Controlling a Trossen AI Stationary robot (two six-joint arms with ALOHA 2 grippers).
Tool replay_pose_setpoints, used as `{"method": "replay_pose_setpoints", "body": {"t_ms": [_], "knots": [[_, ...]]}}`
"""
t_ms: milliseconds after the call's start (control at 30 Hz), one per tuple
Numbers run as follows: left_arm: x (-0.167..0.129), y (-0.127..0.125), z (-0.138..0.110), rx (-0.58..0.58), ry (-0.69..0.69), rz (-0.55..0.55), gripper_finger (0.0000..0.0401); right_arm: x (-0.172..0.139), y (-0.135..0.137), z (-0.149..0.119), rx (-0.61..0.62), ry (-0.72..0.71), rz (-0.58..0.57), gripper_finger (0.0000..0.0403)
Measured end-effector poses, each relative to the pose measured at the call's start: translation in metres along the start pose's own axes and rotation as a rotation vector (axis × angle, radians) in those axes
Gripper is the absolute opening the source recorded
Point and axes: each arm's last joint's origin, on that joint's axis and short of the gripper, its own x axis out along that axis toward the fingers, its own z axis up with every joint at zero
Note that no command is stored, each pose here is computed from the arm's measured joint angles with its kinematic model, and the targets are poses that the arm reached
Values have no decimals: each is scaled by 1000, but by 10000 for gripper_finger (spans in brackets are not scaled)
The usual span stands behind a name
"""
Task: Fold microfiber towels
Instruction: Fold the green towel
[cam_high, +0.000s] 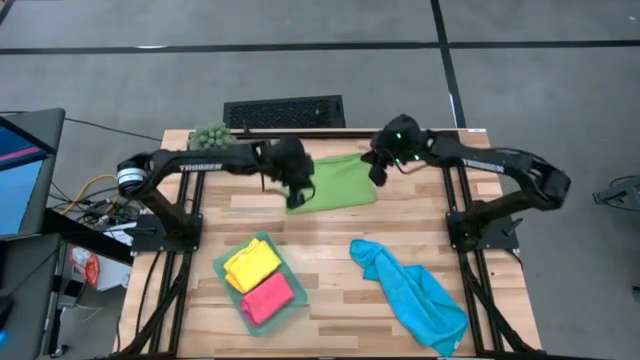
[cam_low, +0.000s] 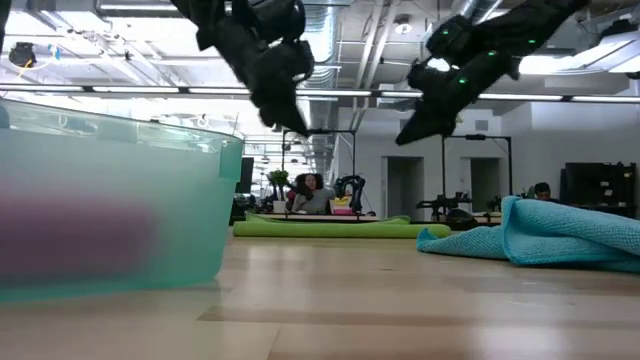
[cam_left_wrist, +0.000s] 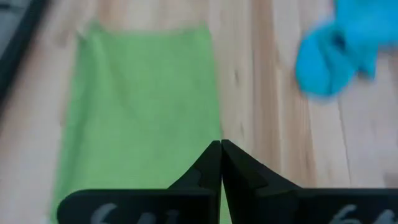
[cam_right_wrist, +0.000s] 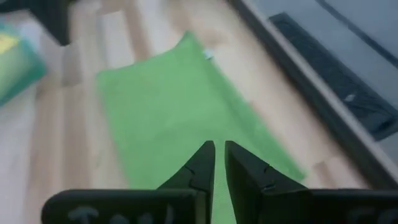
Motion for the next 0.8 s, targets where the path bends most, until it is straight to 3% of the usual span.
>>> {"method": "replay_pose_setpoints", "body": {"t_ms": [167, 300, 567, 800], "knots": [[20, -33, -32, 29, 136, 37, 11, 3, 24, -38, -6, 55, 48, 61], [34, -48, -60, 11, 187, 17, 48, 10, 35, -68, -5, 113, 37, 66], [43, -47, -80, -67, 178, 94, 142, 24, 39, -91, -51, 152, -9, 100], [48, -48, -99, -133, 189, 92, 159, 51, 46, -117, -53, 276, 25, 98]]}}
